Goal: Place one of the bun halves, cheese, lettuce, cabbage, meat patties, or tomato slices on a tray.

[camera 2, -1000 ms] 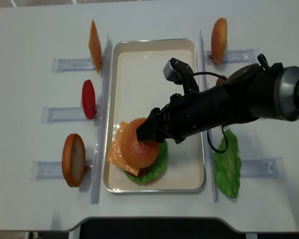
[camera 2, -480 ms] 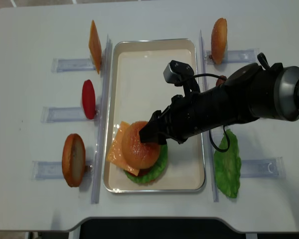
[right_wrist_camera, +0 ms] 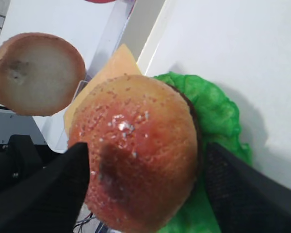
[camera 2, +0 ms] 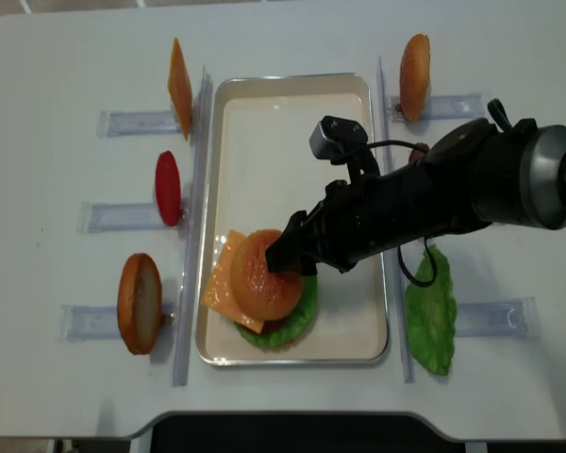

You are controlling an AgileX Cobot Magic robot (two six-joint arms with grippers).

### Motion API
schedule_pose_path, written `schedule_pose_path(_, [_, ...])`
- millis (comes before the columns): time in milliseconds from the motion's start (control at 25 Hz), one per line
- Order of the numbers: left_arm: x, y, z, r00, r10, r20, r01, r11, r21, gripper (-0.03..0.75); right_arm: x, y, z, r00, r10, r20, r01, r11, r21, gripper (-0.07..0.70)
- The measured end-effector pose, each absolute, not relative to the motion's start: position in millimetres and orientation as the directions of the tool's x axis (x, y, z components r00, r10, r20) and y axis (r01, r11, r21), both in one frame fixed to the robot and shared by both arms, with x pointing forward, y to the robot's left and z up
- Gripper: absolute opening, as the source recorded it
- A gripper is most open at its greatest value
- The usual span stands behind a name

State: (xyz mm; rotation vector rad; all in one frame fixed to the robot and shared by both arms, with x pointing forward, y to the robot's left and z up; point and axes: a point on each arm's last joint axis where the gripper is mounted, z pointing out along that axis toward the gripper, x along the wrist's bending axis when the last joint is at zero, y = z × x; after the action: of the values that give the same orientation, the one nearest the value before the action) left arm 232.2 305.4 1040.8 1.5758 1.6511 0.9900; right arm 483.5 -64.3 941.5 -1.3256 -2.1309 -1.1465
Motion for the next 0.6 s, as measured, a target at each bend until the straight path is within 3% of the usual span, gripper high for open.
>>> schedule_pose_path(600, [232.2, 305.4, 1040.8, -0.074, 0.996, 0.049, 0.512, -0.004, 0.859, 0.000, 491.7, -94.6, 995.0, -0.527, 0.551, 0.647, 0.819, 0.127, 0.559, 0.475])
